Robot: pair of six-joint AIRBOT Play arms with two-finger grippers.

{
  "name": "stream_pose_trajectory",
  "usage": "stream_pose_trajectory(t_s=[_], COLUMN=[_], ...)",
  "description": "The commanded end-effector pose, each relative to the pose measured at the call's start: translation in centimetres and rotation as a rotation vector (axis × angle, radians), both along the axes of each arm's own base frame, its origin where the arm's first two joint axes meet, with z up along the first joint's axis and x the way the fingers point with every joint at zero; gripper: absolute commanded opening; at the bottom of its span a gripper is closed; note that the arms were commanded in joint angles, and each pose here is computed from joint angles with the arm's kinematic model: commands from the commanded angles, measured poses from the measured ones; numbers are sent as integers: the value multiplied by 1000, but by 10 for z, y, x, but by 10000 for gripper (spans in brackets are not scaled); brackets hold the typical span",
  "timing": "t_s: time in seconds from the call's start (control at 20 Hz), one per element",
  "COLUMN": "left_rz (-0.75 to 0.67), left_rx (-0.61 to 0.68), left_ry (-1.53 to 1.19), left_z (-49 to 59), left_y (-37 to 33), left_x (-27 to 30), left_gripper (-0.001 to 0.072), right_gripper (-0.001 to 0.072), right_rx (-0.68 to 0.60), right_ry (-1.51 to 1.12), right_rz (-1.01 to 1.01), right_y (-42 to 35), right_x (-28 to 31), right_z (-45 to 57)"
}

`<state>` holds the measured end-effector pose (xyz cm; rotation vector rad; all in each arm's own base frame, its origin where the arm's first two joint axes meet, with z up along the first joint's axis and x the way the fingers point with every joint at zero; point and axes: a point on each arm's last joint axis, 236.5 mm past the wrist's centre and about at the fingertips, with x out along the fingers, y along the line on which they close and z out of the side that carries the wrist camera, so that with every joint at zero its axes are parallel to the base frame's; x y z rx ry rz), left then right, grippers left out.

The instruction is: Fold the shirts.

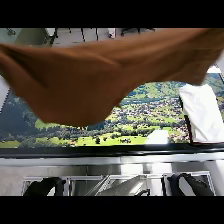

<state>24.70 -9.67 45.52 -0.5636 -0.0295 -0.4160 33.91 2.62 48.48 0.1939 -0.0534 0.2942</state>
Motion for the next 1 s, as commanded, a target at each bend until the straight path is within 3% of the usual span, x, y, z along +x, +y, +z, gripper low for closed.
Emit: stream_pose_trajectory(t_s=[0.0,0.25,0.45,0.65,0.8,0.95], left_rz=[142,249,152,54,28,5], left_rx=[48,195,330,426,437,445], left_ry=[-154,191,592,857,1007,1074], left_z=[62,-9,-164,-329,-424,-469], left_y=[39,66,58,38,35,31], left_x=[-43,53,151,225,271,305], left_gripper=[13,13,13,14,14,14], right_gripper=[18,18,19,20,20,19], right_rx=[-81,20,122,234,348,383], right_ry=[-263,70,562,982,1181,1229], right_rz=[-128,-23,165,222,198,144], right_y=[2,-7,18,63,76,66], right_x=[-83,0,91,139,158,173], right_z=[76,-9,-189,-402,-517,-566])
